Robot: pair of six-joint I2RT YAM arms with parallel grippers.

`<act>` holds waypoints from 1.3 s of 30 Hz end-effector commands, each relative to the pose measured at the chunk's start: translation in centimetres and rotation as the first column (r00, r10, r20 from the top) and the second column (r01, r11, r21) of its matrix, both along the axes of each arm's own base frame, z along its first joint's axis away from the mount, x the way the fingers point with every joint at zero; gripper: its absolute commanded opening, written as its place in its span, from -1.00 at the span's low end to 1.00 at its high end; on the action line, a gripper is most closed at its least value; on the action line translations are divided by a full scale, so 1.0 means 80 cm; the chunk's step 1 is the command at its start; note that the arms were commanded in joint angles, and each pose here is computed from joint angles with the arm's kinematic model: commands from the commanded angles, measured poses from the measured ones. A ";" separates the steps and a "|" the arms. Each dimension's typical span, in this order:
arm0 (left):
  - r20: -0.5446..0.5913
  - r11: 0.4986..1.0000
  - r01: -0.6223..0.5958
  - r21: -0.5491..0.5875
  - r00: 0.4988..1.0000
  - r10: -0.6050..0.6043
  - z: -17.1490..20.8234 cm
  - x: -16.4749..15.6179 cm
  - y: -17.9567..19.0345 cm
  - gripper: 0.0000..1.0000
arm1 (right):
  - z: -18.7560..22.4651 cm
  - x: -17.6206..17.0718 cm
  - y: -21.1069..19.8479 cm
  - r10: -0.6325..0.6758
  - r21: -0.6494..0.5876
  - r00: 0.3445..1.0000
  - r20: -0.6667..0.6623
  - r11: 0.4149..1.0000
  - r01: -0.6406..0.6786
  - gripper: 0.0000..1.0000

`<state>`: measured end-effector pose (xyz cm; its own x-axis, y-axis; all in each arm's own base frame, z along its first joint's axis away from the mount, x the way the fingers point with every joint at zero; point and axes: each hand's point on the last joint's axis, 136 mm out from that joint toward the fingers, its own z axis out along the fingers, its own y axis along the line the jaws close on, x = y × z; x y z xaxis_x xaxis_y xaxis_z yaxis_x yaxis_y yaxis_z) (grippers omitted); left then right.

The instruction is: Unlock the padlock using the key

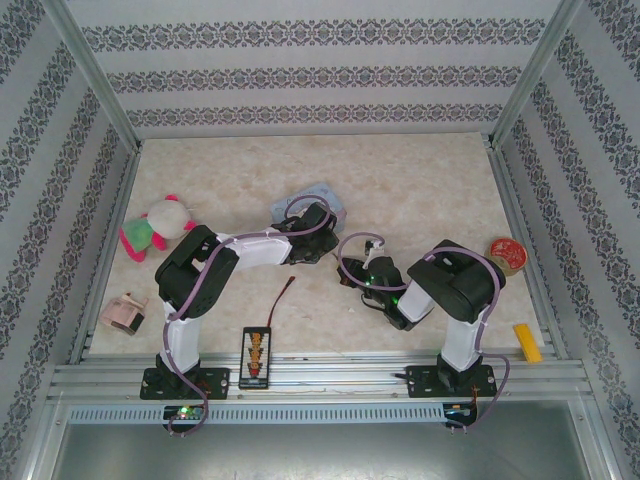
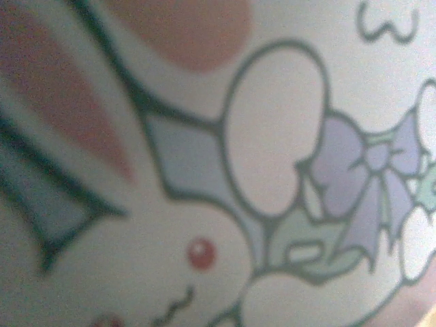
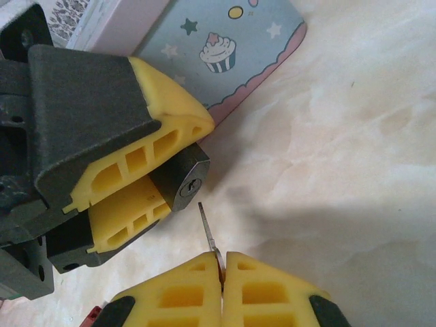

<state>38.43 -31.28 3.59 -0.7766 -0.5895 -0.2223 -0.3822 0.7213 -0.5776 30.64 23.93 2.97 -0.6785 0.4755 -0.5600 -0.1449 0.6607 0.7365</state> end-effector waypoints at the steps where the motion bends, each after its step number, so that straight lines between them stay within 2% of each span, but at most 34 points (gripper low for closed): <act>1: -0.039 1.000 -0.012 -0.023 0.999 0.011 -0.009 -0.006 0.003 -0.88 | 0.011 0.003 -0.001 -0.023 0.023 0.999 0.044 0.999 0.022 -1.00; 39: -0.047 0.999 0.002 -0.051 0.999 -0.004 -0.010 -0.008 -0.004 -0.88 | 0.004 0.015 0.005 -0.052 0.068 0.998 0.032 0.996 0.050 -1.00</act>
